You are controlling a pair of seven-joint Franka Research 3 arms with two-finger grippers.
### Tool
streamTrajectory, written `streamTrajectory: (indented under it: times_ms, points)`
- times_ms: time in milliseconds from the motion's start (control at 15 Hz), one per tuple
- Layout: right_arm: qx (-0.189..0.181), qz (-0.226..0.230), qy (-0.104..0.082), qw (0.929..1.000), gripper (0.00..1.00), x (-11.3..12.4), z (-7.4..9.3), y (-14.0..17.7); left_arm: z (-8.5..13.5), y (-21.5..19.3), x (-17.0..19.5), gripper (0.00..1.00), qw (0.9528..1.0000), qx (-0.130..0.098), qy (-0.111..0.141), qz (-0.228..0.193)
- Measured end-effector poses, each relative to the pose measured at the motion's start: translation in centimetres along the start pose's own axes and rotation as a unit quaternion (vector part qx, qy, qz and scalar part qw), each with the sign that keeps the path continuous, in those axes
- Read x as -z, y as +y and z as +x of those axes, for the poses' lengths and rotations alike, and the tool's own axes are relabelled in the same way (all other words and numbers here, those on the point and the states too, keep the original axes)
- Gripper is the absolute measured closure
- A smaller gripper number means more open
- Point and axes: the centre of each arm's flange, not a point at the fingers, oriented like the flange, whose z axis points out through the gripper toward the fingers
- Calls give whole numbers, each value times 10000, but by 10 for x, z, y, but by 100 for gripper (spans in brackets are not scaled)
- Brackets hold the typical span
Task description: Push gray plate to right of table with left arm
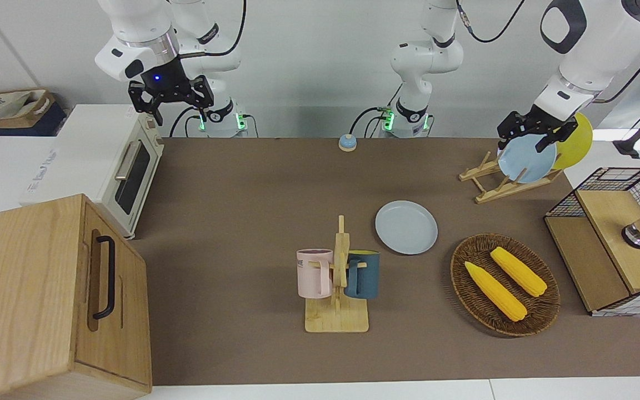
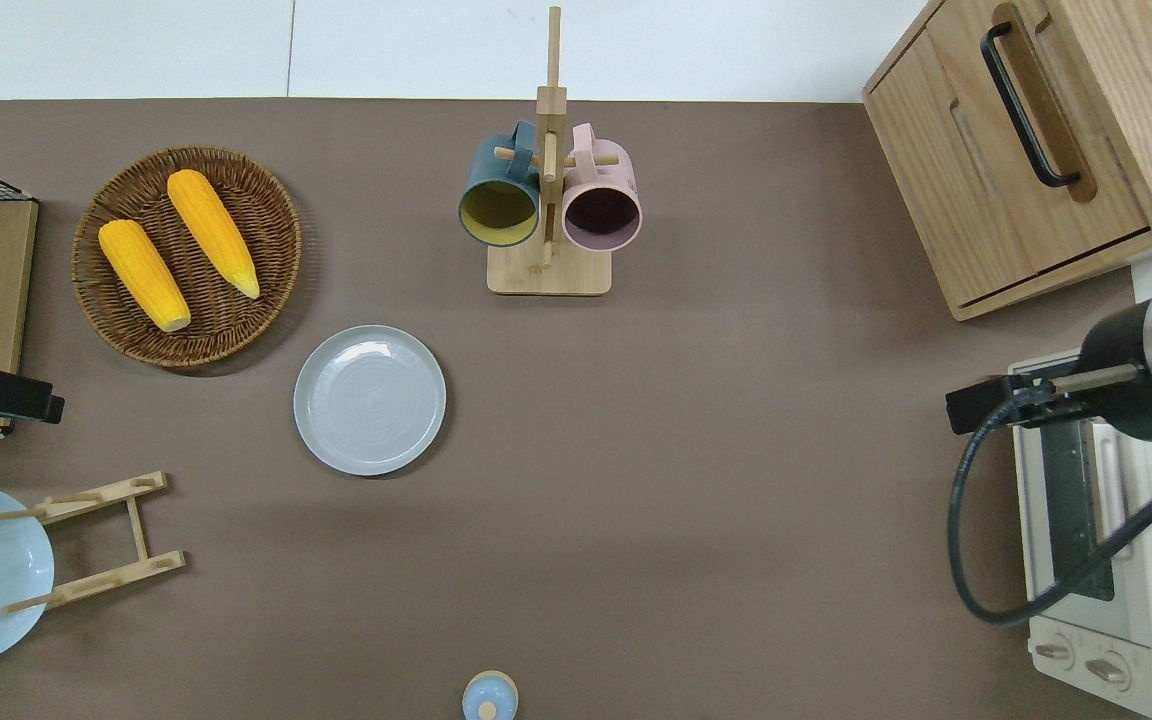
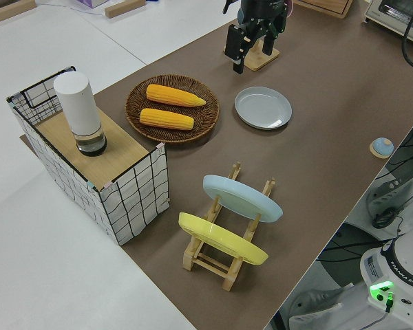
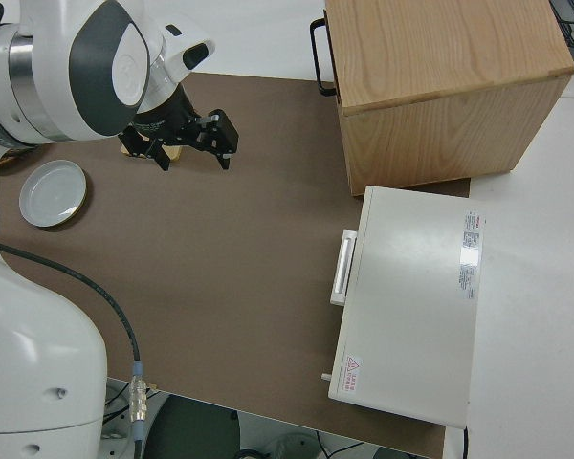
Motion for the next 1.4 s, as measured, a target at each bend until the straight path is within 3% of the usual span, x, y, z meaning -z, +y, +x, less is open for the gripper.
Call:
streamTrajectory:
  times_ms: [400, 733, 1067, 1400]
  points:
    - [0, 0, 0, 10000, 1, 0, 0, 0, 0, -4, -1, 0, 10000, 46, -23, 59]
    - [0, 0, 0, 10000, 1, 0, 0, 0, 0, -4, -1, 0, 9992, 392, -27, 59]
    - [0, 0, 0, 10000, 1, 0, 0, 0, 1, 0, -4, 0, 9989, 443, -76, 98]
    - [0, 0, 0, 10000, 1, 0, 0, 0, 6, 22, -34, 0, 9978, 572, -338, 46]
